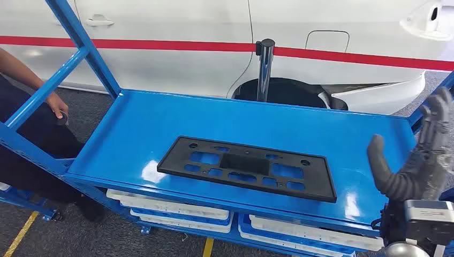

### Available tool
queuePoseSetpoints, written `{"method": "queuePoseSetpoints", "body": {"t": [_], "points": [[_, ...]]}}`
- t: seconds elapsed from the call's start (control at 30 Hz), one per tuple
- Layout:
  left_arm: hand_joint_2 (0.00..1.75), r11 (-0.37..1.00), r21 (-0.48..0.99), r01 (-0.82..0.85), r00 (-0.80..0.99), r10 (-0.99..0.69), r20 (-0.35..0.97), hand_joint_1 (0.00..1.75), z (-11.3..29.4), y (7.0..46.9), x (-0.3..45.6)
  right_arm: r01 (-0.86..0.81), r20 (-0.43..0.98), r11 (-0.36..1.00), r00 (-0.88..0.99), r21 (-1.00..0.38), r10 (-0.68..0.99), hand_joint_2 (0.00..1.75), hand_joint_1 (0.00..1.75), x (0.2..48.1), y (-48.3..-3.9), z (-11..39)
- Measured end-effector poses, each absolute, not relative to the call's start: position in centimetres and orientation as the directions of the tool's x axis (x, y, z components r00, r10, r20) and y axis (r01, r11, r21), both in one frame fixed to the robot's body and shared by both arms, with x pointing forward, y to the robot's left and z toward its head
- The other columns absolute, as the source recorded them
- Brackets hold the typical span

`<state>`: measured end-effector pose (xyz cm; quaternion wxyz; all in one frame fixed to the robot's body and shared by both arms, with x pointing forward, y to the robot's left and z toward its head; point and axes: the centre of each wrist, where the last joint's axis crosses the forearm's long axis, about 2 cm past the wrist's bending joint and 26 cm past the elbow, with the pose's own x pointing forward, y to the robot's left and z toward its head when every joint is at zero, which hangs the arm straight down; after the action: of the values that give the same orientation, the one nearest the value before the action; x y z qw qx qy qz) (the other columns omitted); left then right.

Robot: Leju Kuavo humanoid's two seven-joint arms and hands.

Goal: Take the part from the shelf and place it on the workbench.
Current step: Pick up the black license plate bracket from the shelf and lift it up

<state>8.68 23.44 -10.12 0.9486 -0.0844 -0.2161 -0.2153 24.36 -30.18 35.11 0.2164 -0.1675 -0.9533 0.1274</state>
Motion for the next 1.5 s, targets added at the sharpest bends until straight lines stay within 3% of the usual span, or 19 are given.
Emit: {"method": "queuePoseSetpoints", "body": {"t": [0.13,0.3,0.43,0.73,1.03,1.5], "points": [[0.00,0.892,-0.057,0.448,0.810,-0.378,0.449,0.00,-10.1,23.9,8.9,0.287,0.267,0.801,-0.838,-0.526,0.476,1.75,0.00,24.5,-28.5,35.3],[0.00,0.888,-0.043,0.458,0.801,-0.391,0.454,0.00,-10.1,24.3,9.4,0.423,-0.020,0.520,-0.789,-0.742,0.613,1.75,0.00,24.1,-24.0,35.3],[0.00,0.876,-0.040,0.481,0.790,-0.413,0.453,0.00,-10.0,24.2,9.8,0.453,-0.187,0.376,-0.803,-0.808,0.566,1.75,0.00,23.5,-20.7,34.8],[0.00,0.858,-0.021,0.513,0.770,-0.449,0.453,0.00,-9.8,24.8,10.7,0.480,-0.347,0.302,-0.848,-0.823,0.402,1.75,0.00,22.2,-16.6,33.2],[0.00,0.850,-0.019,0.527,0.761,-0.462,0.455,0.00,-9.7,24.4,11.0,0.473,-0.386,0.287,-0.869,-0.833,0.310,1.75,0.00,21.5,-15.0,31.6],[0.00,0.835,0.001,0.550,0.744,-0.490,0.454,0.00,-9.7,24.7,11.2,0.359,-0.311,0.225,-0.925,-0.906,0.220,1.75,0.00,21.5,-13.3,30.6]]}}
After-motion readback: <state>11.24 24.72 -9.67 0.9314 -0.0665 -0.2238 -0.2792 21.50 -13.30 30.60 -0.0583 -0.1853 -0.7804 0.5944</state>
